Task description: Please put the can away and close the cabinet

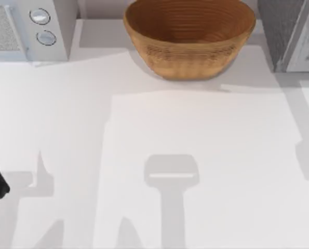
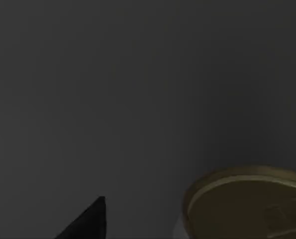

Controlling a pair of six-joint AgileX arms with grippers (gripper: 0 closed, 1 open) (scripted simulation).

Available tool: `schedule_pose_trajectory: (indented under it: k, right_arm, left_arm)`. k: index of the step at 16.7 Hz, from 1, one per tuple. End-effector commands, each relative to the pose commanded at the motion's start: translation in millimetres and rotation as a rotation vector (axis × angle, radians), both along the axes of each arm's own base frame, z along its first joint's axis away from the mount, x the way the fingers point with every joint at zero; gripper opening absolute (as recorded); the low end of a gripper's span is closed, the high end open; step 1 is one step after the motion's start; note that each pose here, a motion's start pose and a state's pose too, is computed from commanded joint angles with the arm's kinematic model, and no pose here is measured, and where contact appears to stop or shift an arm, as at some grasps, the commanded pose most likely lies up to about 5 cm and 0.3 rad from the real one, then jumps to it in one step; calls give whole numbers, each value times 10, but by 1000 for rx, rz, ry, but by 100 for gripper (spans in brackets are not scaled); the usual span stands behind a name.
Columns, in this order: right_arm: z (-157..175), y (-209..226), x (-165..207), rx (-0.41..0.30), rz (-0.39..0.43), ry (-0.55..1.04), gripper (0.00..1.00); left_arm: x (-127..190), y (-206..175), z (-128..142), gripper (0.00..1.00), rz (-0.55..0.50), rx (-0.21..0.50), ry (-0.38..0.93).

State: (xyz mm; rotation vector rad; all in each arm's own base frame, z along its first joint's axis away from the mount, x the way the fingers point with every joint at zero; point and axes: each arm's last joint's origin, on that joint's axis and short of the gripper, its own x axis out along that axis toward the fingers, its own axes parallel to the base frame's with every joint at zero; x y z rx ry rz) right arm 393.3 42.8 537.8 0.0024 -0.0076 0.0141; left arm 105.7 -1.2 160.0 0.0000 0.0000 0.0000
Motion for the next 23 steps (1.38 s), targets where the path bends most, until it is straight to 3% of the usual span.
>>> schedule_pose_trajectory:
  k: [7, 11, 14, 17, 23]
  right_arm:
    - [214, -199, -924, 10, 38, -39, 100]
    - [-74, -307, -1767, 20, 50, -79, 100]
    - [-708, -360, -2313, 17, 52, -88, 100]
    - [-1545, -395, -2716, 5, 46, -99, 100]
    - [-3064, -429, -2924, -14, 13, -67, 100]
  left_arm:
    - [0, 0, 0, 100, 0, 0, 0]
    - [0, 0, 0, 100, 0, 0, 0]
    - [0, 0, 0, 100, 0, 0, 0]
    - [0, 0, 0, 100, 0, 0, 0]
    - [0, 0, 0, 100, 0, 0, 0]
